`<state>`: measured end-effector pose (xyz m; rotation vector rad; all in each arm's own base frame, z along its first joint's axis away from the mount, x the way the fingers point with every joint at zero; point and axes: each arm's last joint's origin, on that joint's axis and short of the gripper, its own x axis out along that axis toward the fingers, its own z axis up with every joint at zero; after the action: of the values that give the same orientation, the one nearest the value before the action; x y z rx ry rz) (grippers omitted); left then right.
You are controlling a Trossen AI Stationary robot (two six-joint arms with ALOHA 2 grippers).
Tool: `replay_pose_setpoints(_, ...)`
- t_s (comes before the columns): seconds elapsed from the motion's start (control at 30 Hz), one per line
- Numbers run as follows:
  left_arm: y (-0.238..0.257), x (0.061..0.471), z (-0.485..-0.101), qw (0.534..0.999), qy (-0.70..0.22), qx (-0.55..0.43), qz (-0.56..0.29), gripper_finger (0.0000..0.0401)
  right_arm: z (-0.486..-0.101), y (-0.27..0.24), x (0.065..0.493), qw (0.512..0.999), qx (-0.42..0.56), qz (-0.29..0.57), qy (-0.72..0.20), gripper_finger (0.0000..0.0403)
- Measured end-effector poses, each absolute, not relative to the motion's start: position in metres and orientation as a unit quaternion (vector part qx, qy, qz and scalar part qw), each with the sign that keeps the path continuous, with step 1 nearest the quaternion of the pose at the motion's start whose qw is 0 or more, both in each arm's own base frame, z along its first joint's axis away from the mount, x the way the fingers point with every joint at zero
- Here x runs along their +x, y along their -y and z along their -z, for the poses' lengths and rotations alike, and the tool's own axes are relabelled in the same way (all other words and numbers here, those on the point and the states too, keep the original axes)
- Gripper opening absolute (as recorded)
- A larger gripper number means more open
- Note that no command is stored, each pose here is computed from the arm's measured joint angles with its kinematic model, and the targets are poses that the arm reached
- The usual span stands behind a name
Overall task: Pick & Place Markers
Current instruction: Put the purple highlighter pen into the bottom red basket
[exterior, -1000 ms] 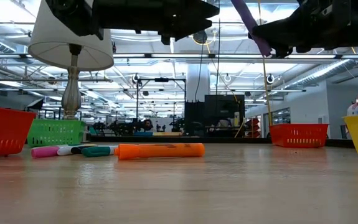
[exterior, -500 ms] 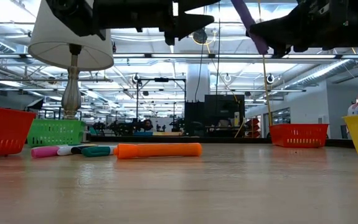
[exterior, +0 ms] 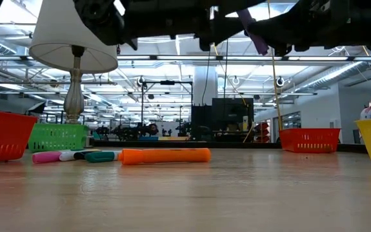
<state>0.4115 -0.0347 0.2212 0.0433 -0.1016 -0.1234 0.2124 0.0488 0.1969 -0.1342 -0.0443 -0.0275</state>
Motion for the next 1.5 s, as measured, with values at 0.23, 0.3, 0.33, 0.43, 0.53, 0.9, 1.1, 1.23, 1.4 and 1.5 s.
replay_pose_setpoints(0.23, 0.0352, 0.4135, -0.2220, 0.996, 0.056, 0.033, 0.061, 0.0306, -0.1972, -0.0490, 0.2123, 0.997, -0.067, 0.011, 0.024, 0.0049)
replay_pose_setpoints(0.3, 0.0353, 0.4135, -0.2221, 0.996, 0.055, 0.029, 0.061, 0.0307, -0.1976, -0.0490, 0.2123, 0.997, -0.066, 0.011, 0.025, 0.0049)
replay_pose_setpoints(0.33, 0.0354, 0.4135, -0.2221, 0.996, 0.055, 0.026, 0.062, 0.0307, -0.1980, -0.0490, 0.2123, 0.997, -0.065, 0.012, 0.028, 0.0049)
replay_pose_setpoints(0.43, 0.0342, 0.4136, -0.2218, 0.996, 0.054, 0.022, 0.060, 0.0308, -0.1993, -0.0490, 0.2122, 0.997, -0.064, 0.011, 0.034, 0.0049)
replay_pose_setpoints(0.53, 0.0341, 0.4136, -0.2219, 0.996, 0.054, 0.022, 0.060, 0.0308, -0.1992, -0.0497, 0.2122, 0.997, -0.063, -0.001, 0.035, 0.0049)
replay_pose_setpoints(0.9, 0.0348, 0.4135, -0.2221, 0.995, 0.058, 0.060, 0.058, 0.0231, -0.1995, -0.0497, 0.2122, 0.997, -0.063, -0.001, 0.036, 0.0049)
replay_pose_setpoints(1.1, 0.0346, 0.4136, -0.2222, 0.995, 0.058, 0.064, 0.057, 0.0105, -0.1990, -0.0497, 0.2122, 0.997, -0.064, -0.001, 0.033, 0.0049)
replay_pose_setpoints(1.23, 0.0342, 0.4136, -0.2221, 0.993, 0.059, 0.081, 0.061, 0.0062, -0.1985, -0.0495, 0.2121, 0.998, -0.063, 0.001, 0.030, 0.0049)
replay_pose_setpoints(1.4, 0.0348, 0.4136, -0.2219, 0.994, 0.058, 0.077, 0.060, 0.0062, -0.1977, -0.0496, 0.2122, 0.998, -0.063, 0.001, 0.026, 0.0066)
replay_pose_setpoints(1.5, 0.0364, 0.4129, -0.2233, 0.994, 0.058, 0.073, 0.064, 0.0062, -0.1962, -0.0497, 0.2123, 0.998, -0.067, -0.001, 0.020, 0.0097)
